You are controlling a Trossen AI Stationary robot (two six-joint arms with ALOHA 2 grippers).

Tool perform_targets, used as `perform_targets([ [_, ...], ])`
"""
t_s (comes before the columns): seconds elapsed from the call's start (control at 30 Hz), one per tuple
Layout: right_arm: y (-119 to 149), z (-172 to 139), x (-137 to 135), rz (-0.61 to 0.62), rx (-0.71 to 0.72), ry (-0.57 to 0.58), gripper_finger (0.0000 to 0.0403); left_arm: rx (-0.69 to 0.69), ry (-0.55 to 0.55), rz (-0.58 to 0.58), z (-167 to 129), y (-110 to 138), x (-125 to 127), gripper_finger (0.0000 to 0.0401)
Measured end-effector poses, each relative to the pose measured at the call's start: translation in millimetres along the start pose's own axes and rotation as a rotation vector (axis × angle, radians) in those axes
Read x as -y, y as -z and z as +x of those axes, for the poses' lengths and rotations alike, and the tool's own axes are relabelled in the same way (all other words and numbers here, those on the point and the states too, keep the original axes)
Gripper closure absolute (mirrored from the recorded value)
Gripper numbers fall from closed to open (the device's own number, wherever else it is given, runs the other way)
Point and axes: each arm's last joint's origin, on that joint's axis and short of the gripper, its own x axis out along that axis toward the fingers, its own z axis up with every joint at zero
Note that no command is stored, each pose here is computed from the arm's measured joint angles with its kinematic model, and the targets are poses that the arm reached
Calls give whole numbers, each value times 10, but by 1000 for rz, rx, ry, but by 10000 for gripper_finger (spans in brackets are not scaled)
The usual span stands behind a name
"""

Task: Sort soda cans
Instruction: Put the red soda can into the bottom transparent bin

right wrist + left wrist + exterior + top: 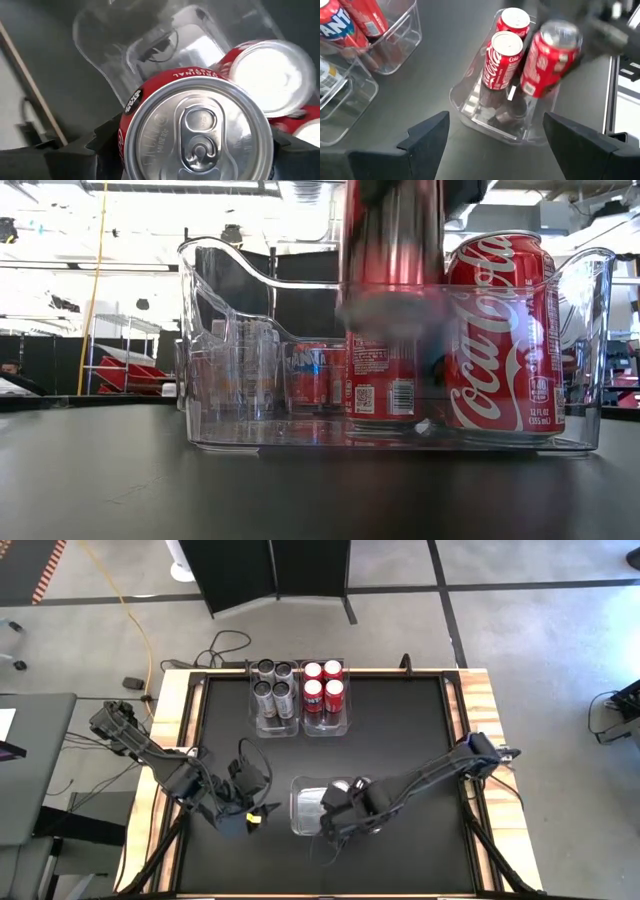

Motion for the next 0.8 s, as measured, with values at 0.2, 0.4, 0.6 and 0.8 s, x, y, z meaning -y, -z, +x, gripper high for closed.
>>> perform_targets([
  [0.2,101,251,-85,-6,26,87,97,-5,-7,7,0,6,-8,86],
  [0.4,144,331,-84,2,35,113,95,-29,-36,31,-4,36,-41,86],
  [0.6,127,389,-30,5,26,132,66,-46,-60,35,-3,52,-69,86],
  [0.8,122,391,-28,-38,23,129,29,-79,-75,12,-40,113,-78,86],
])
